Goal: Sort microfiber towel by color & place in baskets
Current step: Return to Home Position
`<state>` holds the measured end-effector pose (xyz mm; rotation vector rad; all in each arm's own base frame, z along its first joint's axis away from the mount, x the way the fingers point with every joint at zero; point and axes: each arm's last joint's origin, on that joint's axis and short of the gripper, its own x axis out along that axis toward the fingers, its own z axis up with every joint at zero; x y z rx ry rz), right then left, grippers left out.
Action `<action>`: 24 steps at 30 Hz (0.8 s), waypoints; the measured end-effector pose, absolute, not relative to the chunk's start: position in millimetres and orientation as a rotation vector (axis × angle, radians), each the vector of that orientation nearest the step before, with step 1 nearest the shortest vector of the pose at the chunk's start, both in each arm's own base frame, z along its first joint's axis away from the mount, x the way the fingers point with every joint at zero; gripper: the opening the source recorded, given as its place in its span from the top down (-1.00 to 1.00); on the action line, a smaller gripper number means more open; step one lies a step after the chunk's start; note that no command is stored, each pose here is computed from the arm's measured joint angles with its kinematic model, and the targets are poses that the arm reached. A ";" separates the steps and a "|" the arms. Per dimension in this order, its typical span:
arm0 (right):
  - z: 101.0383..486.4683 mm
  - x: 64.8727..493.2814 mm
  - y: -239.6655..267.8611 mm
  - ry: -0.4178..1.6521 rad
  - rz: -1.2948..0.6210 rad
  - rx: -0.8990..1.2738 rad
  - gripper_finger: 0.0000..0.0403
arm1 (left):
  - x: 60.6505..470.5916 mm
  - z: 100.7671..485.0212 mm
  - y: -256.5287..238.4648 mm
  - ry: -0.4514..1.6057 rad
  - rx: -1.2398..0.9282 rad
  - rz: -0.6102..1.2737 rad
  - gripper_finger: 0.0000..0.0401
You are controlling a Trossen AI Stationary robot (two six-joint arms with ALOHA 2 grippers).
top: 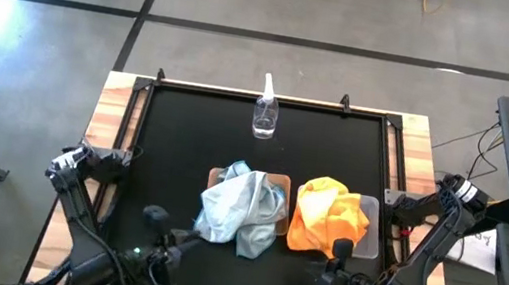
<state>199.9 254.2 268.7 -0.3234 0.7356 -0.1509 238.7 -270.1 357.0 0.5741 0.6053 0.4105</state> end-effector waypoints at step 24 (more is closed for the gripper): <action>243.1 163.4 200.9 0.499 0.034 -0.094 0.66 | 152.5 274.0 -195.5 0.460 0.188 0.437 0.61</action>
